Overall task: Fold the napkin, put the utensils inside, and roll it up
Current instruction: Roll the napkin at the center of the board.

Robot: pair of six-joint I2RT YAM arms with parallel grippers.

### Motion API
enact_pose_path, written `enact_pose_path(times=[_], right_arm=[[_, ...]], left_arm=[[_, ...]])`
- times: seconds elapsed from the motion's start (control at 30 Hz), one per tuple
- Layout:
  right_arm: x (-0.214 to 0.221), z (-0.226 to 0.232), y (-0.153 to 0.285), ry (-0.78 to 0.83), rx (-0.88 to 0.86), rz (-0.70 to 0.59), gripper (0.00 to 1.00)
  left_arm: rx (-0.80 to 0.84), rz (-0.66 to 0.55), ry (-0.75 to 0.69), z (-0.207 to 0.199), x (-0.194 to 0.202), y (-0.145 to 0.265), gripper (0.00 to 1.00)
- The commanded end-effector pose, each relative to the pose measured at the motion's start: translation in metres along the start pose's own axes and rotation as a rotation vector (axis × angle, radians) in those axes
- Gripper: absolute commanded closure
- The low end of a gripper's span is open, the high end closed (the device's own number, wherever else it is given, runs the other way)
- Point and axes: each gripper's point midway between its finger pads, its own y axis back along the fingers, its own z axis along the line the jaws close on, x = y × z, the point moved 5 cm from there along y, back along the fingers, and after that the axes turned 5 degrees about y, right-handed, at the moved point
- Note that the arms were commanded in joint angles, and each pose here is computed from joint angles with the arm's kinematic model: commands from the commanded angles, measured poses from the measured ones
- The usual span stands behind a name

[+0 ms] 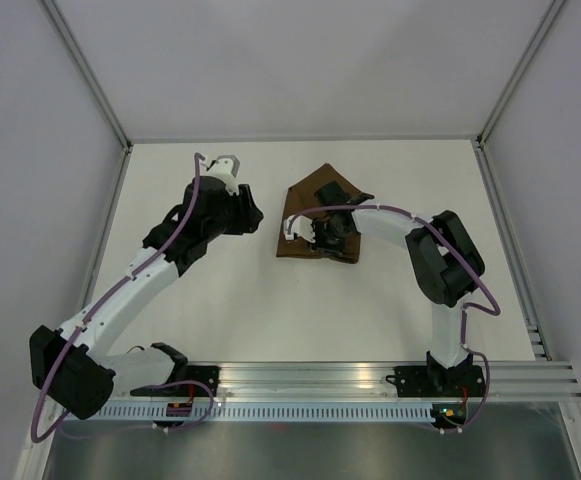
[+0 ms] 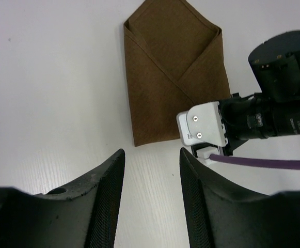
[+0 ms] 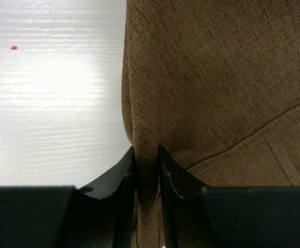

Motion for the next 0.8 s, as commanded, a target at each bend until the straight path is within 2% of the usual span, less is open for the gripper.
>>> enact_pose_path(times=[0.0,0.23,0.43,0.53,0.73,0.77], right_arm=[[0.033,0.041,-0.026,-0.045,-0.213,0.088,0.73],[0.035,0.065,-0.019,-0.071,-0.369,0.073,0.81],[0.043,0.087,-0.014,-0.098,-0.496,0.06,0.84],[0.047,0.096,-0.011,-0.107,-0.55,0.058,0.84],[0.054,0.111,-0.003,-0.136,-0.643,0.046,0.85],[0.056,0.113,-0.003,-0.143,-0.657,0.049,0.85]], left_arm=[[0.016,0.005,-0.044,-0.004,0.012,0.009,0.49],[-0.004,-0.023,-0.091,-0.011,0.048,0.017,0.5],[0.076,-0.054,-0.142,-0.027,0.079,0.023,0.51],[0.115,-0.074,-0.2,-0.039,0.094,0.023,0.51],[0.158,-0.083,-0.431,-0.067,0.129,0.016,0.5],[0.206,-0.121,-0.482,-0.082,0.132,0.017,0.5]])
